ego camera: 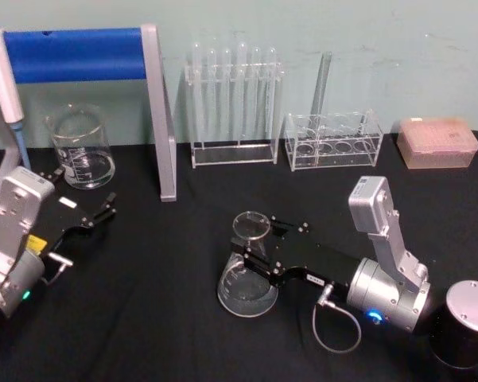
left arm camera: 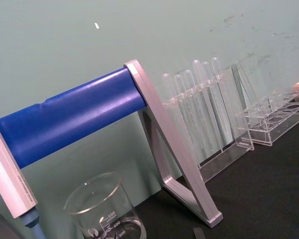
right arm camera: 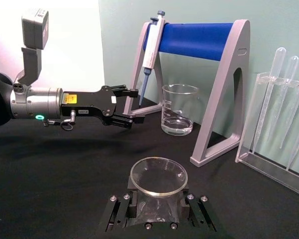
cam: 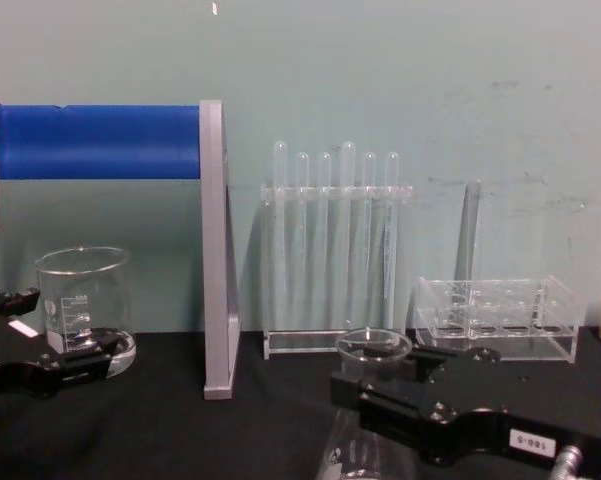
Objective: Grasp the erlenmeyer flask with one hand, shake it three times, then place it back.
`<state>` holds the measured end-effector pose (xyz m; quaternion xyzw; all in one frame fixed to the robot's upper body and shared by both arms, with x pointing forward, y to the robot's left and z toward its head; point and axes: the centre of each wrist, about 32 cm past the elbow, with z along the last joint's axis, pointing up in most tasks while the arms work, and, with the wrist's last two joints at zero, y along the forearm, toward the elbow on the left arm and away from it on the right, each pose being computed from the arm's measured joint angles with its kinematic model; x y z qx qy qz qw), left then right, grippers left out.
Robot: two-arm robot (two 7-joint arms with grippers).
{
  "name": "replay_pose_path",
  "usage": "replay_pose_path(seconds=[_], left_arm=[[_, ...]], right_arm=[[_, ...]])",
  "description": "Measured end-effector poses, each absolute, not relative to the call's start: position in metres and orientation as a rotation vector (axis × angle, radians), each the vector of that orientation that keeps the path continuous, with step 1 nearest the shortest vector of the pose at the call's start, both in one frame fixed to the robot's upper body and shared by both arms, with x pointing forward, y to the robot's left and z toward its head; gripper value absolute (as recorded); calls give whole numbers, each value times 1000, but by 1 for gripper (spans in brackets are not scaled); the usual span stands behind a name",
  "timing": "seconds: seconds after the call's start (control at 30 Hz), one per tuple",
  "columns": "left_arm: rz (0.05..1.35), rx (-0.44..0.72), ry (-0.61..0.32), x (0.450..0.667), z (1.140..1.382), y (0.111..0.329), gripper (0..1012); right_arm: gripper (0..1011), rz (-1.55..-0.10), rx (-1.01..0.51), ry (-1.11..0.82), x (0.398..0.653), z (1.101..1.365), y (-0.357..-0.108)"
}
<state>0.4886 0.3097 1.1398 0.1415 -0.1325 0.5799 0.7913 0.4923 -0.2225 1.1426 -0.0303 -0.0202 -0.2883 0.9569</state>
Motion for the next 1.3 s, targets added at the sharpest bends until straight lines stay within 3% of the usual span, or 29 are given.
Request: replay_pose_path(seconds=[1.2, 1.3], left_arm=[[1248, 304, -285, 489, 1140, 310, 1001], [1248, 305, -285, 489, 1140, 310, 1001]], right_arm=[[449, -586, -67, -34, 492, 1142, -223], [496, -587, -72, -32, 491, 1142, -223]])
